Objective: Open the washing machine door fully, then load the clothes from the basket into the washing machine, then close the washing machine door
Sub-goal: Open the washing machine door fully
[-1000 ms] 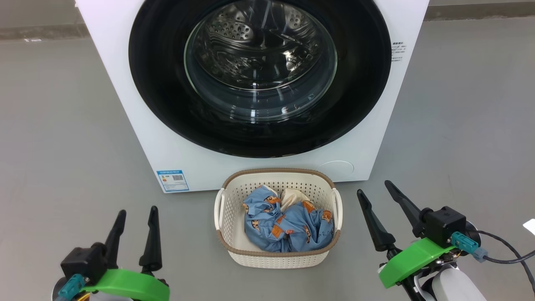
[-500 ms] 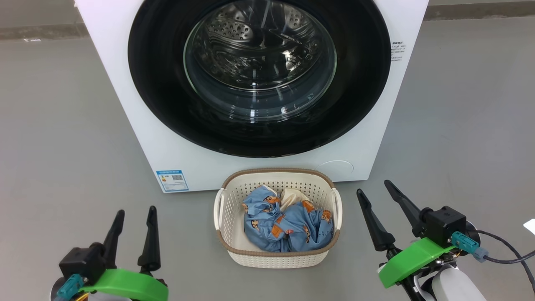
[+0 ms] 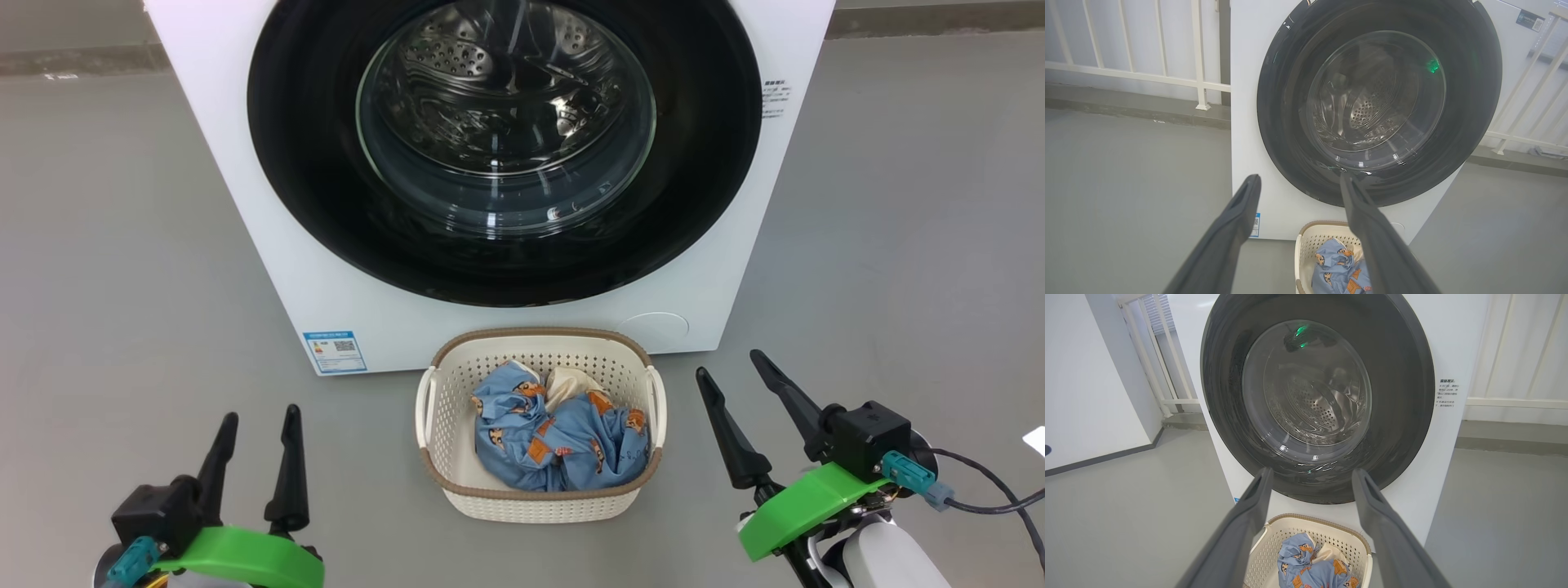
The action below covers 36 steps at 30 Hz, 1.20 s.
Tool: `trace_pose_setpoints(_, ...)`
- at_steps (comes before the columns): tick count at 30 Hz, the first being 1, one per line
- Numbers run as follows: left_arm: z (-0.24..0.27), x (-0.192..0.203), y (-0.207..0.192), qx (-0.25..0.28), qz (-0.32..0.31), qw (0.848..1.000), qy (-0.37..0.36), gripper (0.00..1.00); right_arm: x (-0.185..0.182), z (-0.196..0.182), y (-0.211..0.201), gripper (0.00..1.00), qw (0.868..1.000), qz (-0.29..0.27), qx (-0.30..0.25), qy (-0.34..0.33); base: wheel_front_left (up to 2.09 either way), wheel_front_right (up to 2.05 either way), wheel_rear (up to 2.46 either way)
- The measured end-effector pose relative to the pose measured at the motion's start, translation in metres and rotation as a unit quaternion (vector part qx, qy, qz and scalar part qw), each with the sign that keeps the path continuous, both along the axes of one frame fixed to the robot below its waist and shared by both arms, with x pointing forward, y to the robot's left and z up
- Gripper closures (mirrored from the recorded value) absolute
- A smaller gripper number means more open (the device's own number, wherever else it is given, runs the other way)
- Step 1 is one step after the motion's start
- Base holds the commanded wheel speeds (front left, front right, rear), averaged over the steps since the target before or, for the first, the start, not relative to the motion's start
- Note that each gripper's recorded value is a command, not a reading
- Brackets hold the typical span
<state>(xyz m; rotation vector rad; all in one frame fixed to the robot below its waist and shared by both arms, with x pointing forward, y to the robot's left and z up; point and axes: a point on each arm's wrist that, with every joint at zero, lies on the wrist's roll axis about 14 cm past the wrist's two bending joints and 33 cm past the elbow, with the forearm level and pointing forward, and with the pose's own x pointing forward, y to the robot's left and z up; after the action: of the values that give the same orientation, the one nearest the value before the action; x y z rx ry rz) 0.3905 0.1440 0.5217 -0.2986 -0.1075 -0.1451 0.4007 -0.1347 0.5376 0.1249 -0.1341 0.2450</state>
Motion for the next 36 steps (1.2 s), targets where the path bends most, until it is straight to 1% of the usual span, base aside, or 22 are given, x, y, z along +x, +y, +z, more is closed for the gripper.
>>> trace_pose_setpoints(7,-0.0006,0.0003,0.0017,0.001,0.002,1.0,0.001,0.0,0.0,0.0,0.0005,0.0,1.0,0.0,0.001,0.0,0.73,0.73,-1.45)
trace_pose_setpoints(17,0.0005,0.0014,0.0002,-0.001,0.001,1.0,-0.001,0.0,-0.0003,-0.0004,-0.0016,0.0,1.0,-0.002,0.001,0.001,1.15,1.15,-2.29)
trace_pose_setpoints(22,0.0012,0.0016,-0.0006,-0.002,0.0,1.0,-0.002,0.0,-0.0005,-0.0003,-0.0026,0.0,1.0,-0.004,0.001,0.0,0.8,0.8,-1.61)
trace_pose_setpoints(28,0.0013,0.0016,-0.0009,-0.003,0.0,1.0,-0.003,0.0,-0.0006,0.0,-0.003,0.0,1.0,-0.004,0.001,0.0,0.37,0.37,-0.74)
trace_pose_setpoints(36,0.0013,0.0016,-0.0004,-0.003,0.001,1.0,-0.003,0.0,-0.0006,0.0001,-0.0026,0.0,1.0,-0.004,0.002,0.0,0.01,0.01,-0.03)
